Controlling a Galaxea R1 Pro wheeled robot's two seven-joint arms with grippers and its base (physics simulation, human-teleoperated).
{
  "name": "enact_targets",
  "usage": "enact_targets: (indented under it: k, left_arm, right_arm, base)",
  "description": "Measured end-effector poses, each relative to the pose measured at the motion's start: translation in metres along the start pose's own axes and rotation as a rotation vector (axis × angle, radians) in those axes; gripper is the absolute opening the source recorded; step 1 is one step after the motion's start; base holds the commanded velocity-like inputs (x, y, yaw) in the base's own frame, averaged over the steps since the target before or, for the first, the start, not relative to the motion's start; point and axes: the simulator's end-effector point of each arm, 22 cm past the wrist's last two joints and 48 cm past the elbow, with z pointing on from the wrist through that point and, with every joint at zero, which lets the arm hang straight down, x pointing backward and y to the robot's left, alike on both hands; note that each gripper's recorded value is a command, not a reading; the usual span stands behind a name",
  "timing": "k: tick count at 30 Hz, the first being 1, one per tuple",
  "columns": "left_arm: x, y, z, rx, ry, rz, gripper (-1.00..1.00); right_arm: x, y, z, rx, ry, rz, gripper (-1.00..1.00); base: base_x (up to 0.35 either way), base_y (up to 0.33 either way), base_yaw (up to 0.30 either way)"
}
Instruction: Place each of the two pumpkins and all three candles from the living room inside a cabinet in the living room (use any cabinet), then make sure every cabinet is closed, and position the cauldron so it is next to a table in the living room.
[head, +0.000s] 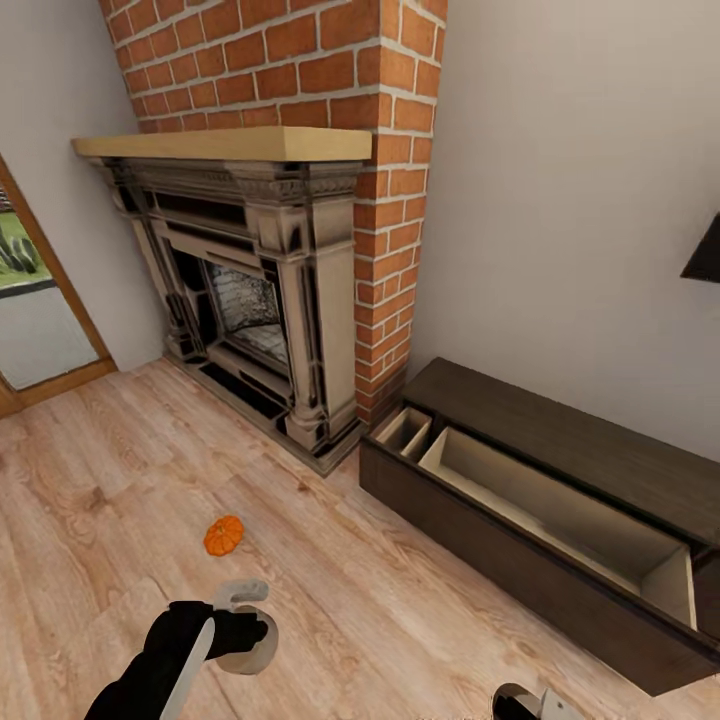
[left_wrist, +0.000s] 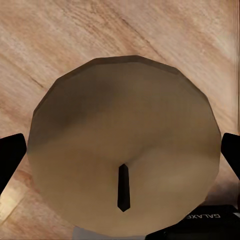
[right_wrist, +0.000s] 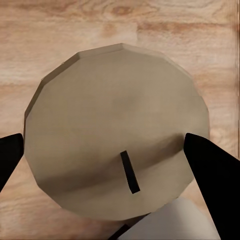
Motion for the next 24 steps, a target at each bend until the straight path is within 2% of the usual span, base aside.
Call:
enact_targets:
  k: [24]
  left_arm:
    - [-0.013, -0.004, -0.039, 0.004, 0.001, -0.001, -1.00]
  right_arm:
    - [-0.018, -0.003, -0.037, 0.003, 0.002, -0.002, -1.00]
  base:
    - [0.000, 0.000, -0.279]
